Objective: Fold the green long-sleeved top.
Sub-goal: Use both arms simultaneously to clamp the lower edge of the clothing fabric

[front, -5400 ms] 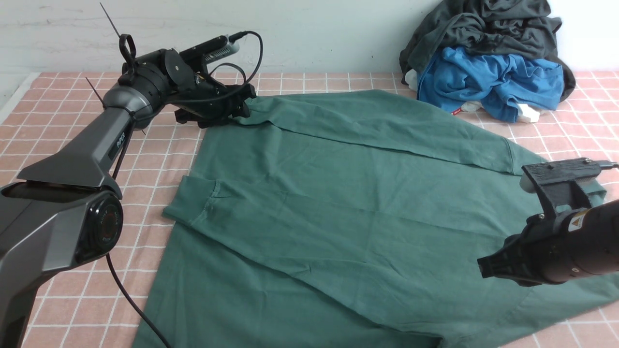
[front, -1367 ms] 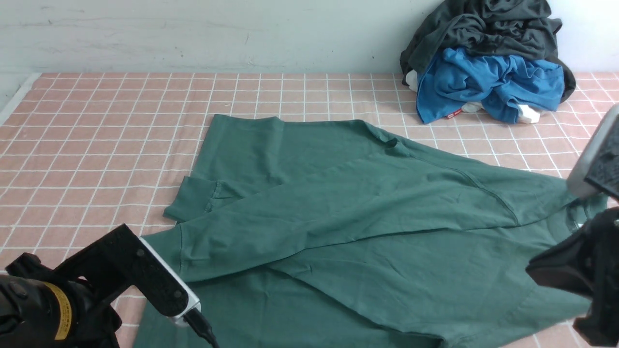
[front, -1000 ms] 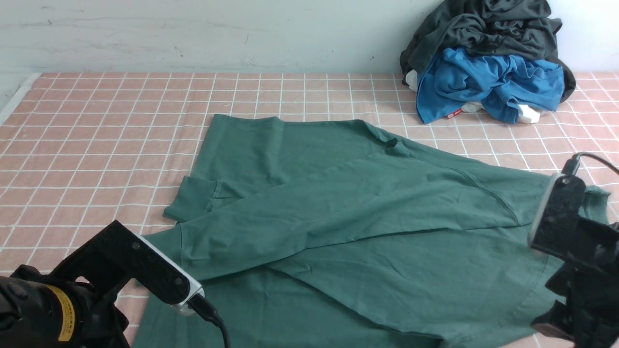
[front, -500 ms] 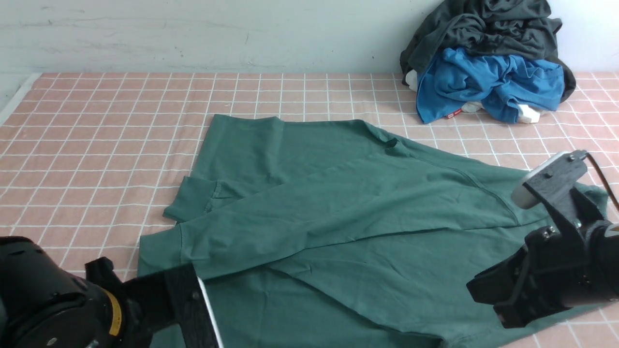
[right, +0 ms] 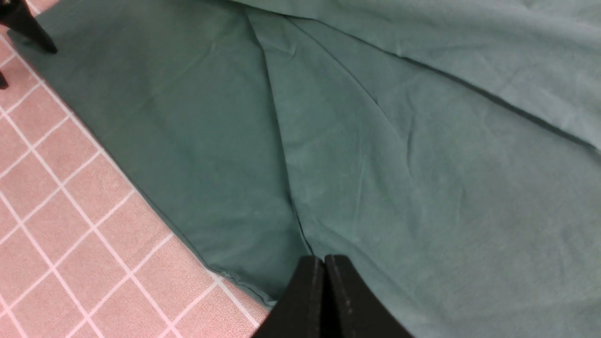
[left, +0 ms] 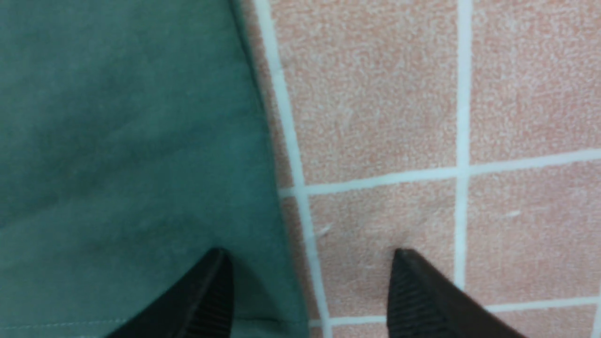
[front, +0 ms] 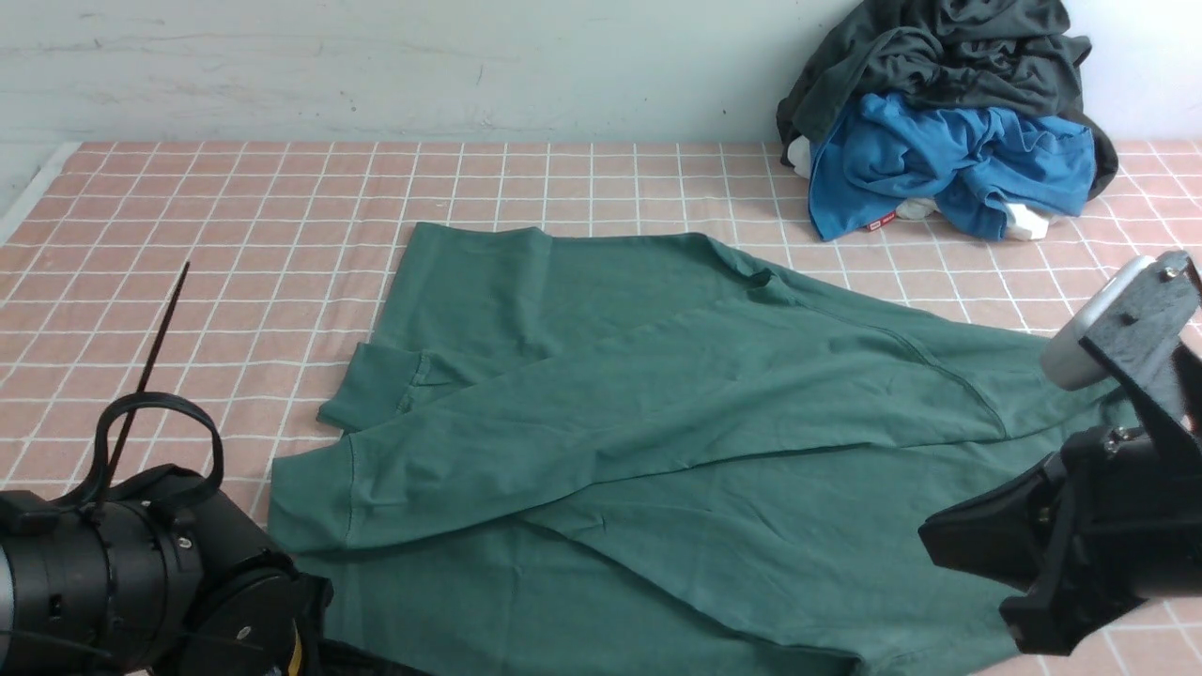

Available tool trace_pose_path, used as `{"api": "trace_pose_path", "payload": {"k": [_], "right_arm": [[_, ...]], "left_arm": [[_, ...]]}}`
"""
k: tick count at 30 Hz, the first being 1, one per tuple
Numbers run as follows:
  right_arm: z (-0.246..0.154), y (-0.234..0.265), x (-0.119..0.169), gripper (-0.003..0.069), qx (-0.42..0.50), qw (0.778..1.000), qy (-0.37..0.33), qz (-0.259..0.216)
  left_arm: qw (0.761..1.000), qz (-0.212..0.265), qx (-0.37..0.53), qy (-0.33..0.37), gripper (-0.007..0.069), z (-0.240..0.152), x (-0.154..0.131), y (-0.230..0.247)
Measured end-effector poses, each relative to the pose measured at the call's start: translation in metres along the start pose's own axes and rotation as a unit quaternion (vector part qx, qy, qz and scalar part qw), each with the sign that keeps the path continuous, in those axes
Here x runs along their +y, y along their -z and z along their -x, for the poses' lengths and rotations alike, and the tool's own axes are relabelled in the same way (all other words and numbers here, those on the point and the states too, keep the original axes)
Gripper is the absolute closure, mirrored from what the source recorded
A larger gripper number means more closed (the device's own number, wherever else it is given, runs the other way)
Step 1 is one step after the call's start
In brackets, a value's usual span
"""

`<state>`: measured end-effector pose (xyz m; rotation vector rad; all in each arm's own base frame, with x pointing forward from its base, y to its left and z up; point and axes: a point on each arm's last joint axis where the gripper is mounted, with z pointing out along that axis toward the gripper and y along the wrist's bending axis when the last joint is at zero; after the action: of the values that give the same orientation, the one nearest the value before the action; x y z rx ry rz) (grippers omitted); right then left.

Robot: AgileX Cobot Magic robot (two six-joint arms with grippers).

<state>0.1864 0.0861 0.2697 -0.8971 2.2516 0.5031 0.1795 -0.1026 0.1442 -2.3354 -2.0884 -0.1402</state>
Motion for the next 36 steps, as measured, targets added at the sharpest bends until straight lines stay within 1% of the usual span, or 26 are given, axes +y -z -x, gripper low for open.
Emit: {"api": "trace_pose_path", "payload": {"k": [1,2,3,4,5,6,7,8,9,10,11,13,16,18,19,20,21,22,25,28,30,32,36], "right_arm": [[0.0,0.0,0.0,0.0669,0.0,1.0,0.0,0.0],[0.0,0.0,0.0,0.0669,-0.001,1.0,0.0,-0.001],[0.0,0.0,0.0,0.0669,-0.001,1.0,0.0,-0.002],[0.0,0.0,0.0,0.0669,-0.001,1.0,0.0,-0.002],[0.0,0.0,0.0,0.0669,-0.002,1.0,0.0,-0.003],[0.0,0.0,-0.001,0.0669,-0.002,1.0,0.0,-0.003],[0.0,0.0,-0.001,0.0669,-0.002,1.0,0.0,-0.003],[0.0,0.0,-0.001,0.0669,-0.002,1.0,0.0,-0.003],[0.0,0.0,-0.001,0.0669,-0.002,1.0,0.0,-0.004],[0.0,0.0,-0.001,0.0669,-0.002,1.0,0.0,-0.004],[0.0,0.0,-0.001,0.0669,-0.004,1.0,0.001,-0.006],[0.001,0.0,-0.001,0.0669,-0.005,1.0,0.002,-0.008],[0.001,0.0,-0.002,0.0669,-0.007,1.0,0.002,-0.01],[0.001,0.0,-0.002,0.0669,-0.007,1.0,0.002,-0.01],[0.001,0.0,-0.002,0.0669,-0.007,1.0,0.002,-0.01],[0.001,0.0,-0.002,0.0669,-0.007,1.0,0.002,-0.01],[0.001,0.0,-0.002,0.0669,-0.007,1.0,0.002,-0.01],[0.001,0.0,-0.002,0.0669,-0.007,1.0,0.002,-0.01],[0.001,0.0,-0.002,0.0669,-0.007,1.0,0.002,-0.01],[0.001,0.0,-0.002,0.0669,-0.007,1.0,0.003,-0.01],[0.001,0.0,-0.002,0.0669,-0.007,1.0,0.003,-0.01],[0.001,0.0,-0.002,0.0669,-0.007,1.0,0.003,-0.01],[0.001,0.0,-0.002,0.0669,-0.006,1.0,0.004,-0.009]], "left_arm": [[1.0,0.0,0.0,0.005,0.0277,0.0,0.0,0.0],[1.0,0.001,-0.002,0.014,0.0343,0.0,0.0,0.0],[1.0,0.006,-0.004,0.018,0.0376,0.0,0.001,0.0],[1.0,0.007,-0.005,0.02,0.0392,0.001,0.001,0.0],[1.0,0.012,-0.008,0.024,0.0442,0.001,0.002,0.0],[0.999,0.024,-0.015,0.034,0.0499,0.002,0.004,0.0],[0.999,0.027,-0.015,0.034,0.0499,0.002,0.004,0.0],[0.998,0.038,-0.023,0.048,0.0562,0.004,0.006,0.0],[0.996,0.05,-0.033,0.068,0.0595,0.005,0.009,0.001],[0.996,0.051,-0.034,0.072,0.0599,0.005,0.009,0.001],[0.993,0.059,-0.042,0.098,0.0619,0.006,0.011,0.001],[0.989,0.065,-0.049,0.123,0.0623,0.007,0.012,0.001],[0.986,0.065,-0.051,0.147,0.0589,0.006,0.01,0.005],[0.986,0.055,-0.042,0.152,0.0542,0.004,0.007,0.007],[0.987,0.046,-0.033,0.152,0.0501,0.002,0.005,0.007],[0.987,0.043,-0.03,0.152,0.0493,0.002,0.005,0.007],[0.988,0.038,-0.026,0.15,0.0461,0.001,0.004,0.007],[0.988,0.032,-0.014,0.149,0.0398,-0.001,0.002,0.007],[0.987,0.031,0.009,0.157,0.0271,-0.005,0.001,0.007],[0.981,0.052,0.026,0.184,0.0195,-0.01,0.003,0.01],[0.978,0.061,0.03,0.198,0.0187,-0.011,0.004,0.011],[0.97,0.075,0.029,0.227,0.0178,-0.013,0.005,0.015],[0.958,0.092,0.016,0.272,0.0184,-0.015,0.003,0.024]]}}
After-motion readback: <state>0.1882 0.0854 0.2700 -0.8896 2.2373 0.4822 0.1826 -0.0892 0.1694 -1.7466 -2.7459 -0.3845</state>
